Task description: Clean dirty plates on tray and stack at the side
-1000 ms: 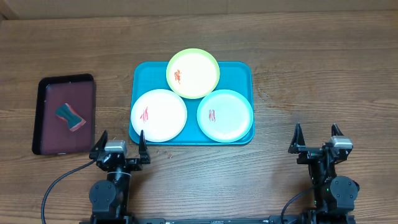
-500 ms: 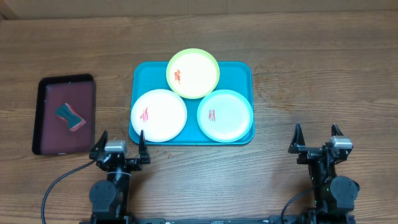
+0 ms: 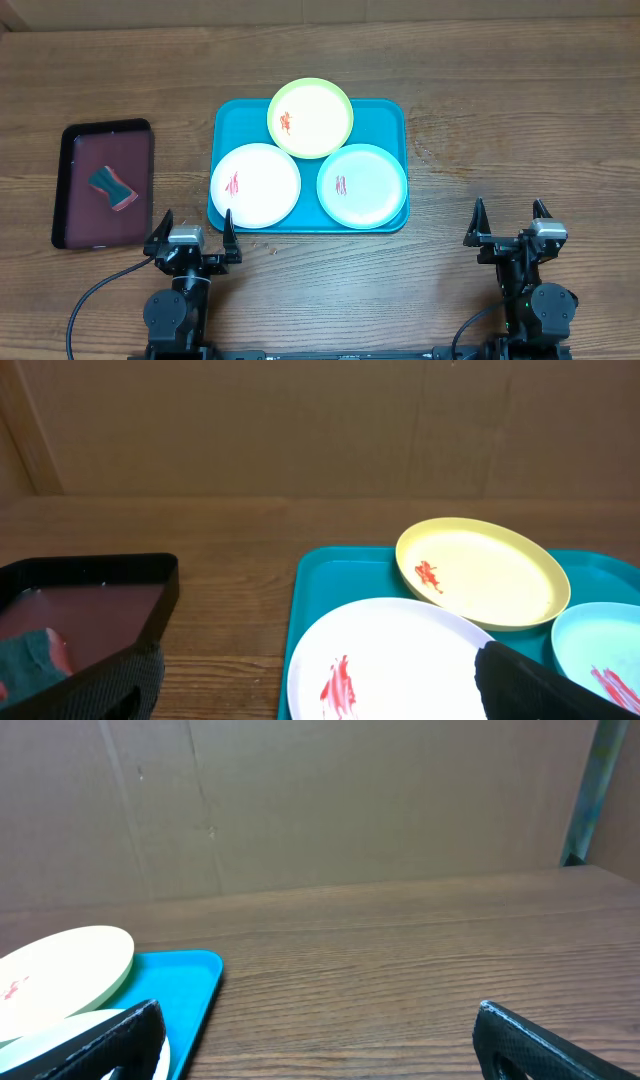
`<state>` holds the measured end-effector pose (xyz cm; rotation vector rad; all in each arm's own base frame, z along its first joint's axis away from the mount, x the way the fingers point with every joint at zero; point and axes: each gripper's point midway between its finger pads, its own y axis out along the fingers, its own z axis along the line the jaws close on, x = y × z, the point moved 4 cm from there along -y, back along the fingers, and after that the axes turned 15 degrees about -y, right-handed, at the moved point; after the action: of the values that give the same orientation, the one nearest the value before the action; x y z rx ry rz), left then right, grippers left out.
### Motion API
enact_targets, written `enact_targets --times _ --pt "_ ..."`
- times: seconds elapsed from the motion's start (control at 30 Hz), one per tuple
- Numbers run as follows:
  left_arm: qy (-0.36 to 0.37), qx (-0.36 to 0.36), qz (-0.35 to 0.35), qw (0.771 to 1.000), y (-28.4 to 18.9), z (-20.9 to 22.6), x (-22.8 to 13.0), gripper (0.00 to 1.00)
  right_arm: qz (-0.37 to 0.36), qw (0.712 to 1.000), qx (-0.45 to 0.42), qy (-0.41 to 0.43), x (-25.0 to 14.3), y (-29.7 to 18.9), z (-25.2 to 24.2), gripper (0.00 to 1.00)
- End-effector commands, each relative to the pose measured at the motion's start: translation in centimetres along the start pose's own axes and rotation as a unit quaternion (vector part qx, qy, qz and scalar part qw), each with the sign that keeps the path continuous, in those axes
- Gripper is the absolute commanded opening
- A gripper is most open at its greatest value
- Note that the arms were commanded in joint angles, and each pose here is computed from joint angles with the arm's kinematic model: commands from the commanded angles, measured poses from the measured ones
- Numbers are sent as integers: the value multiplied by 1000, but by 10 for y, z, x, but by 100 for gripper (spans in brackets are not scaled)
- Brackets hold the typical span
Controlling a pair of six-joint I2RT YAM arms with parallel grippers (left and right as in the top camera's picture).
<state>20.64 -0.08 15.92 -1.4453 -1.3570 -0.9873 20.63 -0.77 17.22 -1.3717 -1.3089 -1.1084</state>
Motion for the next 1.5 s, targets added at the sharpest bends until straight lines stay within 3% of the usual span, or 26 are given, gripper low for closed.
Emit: enact_targets --times 0.0,1.27,1.33,1.47 --pt "2 0 -3 1000 0 1 0 100 -2 1000 -5 4 -2 0 -1 100" --pt "1 -4 -3 1000 0 0 0 100 -2 1000 -5 4 -2 0 -1 100" --pt "-19 -8 -1 1000 0 -1 -1 100 -2 1000 -5 4 -2 0 -1 100" --pt "-143 -73 21 987 -2 -19 -3 100 -2 1000 -5 4 -2 0 -1 100"
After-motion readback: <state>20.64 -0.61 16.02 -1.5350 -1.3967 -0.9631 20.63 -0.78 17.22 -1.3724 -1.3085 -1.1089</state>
